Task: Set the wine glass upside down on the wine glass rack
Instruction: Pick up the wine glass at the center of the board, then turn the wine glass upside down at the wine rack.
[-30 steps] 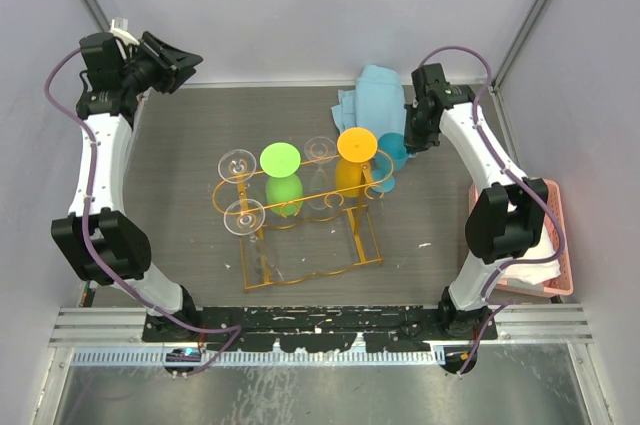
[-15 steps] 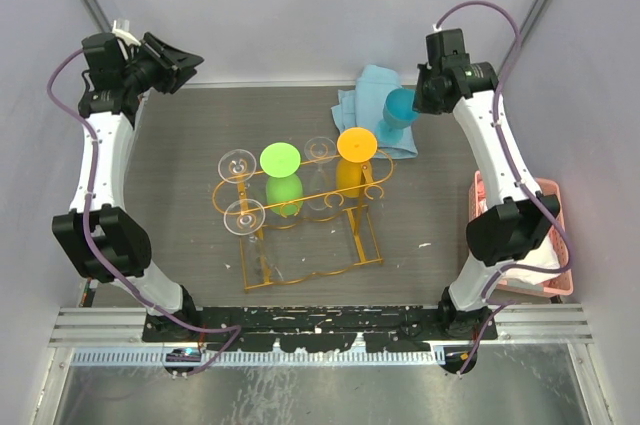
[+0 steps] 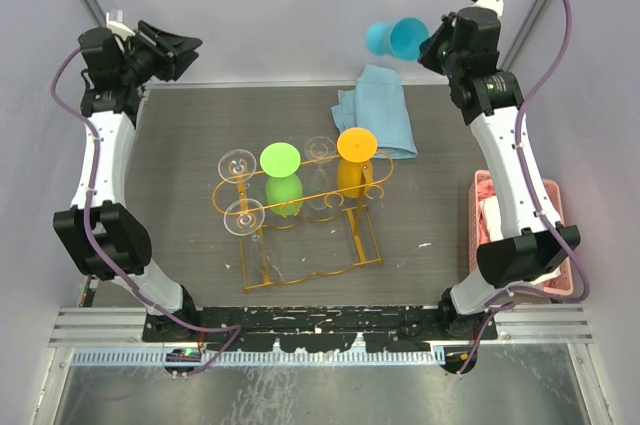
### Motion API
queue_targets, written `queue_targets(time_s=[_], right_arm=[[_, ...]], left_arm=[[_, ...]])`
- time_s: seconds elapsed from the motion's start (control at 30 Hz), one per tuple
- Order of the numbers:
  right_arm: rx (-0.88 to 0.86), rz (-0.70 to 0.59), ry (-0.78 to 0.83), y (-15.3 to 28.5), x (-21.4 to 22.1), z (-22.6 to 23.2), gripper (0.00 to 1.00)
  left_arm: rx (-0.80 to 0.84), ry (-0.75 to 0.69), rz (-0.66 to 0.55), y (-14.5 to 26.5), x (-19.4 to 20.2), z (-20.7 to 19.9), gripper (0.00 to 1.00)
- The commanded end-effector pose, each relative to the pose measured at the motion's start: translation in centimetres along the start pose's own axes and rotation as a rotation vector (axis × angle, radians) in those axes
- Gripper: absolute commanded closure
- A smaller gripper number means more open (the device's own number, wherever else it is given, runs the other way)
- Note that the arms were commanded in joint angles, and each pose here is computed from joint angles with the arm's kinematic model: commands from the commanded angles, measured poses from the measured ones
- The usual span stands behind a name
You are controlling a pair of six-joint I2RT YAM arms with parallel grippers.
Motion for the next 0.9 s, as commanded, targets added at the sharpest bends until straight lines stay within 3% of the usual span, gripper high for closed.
queue_targets(time_s=[0.0, 0.2, 0.57, 0.87], right_arm=[[-0.282, -0.290, -0.215, 1.7, -7.7, 4.5, 0.99], [-0.727, -0.324, -0.475, 2.9, -9.8, 7.4, 0.99], [-1.320, -0.129, -0.650, 2.7, -10.4, 12.7, 0.99], [-1.507, -0.086, -0.585, 3.6, -11.0, 13.9, 0.99]], left_arm=[[0.233, 0.021, 0.020, 0.5, -0.4, -5.4, 0.55], [0.394, 0.131, 0.076, 1.3, 0.2, -8.2, 0.56], [0.648, 0.304, 0.261, 2.7, 3.0, -13.4, 0.55], [0.801, 0.418, 0.353, 2.7, 5.4, -16.8, 0.55]])
Point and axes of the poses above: each gripper's point midway between its finger pads, its own y axis back along the fingers, its own z axis along the line the jaws close on, x = y × z, the point moved 1 cm from there along y, back along the fingers, and after that the axes turned 9 degrees about y, right-handed, at the moved point
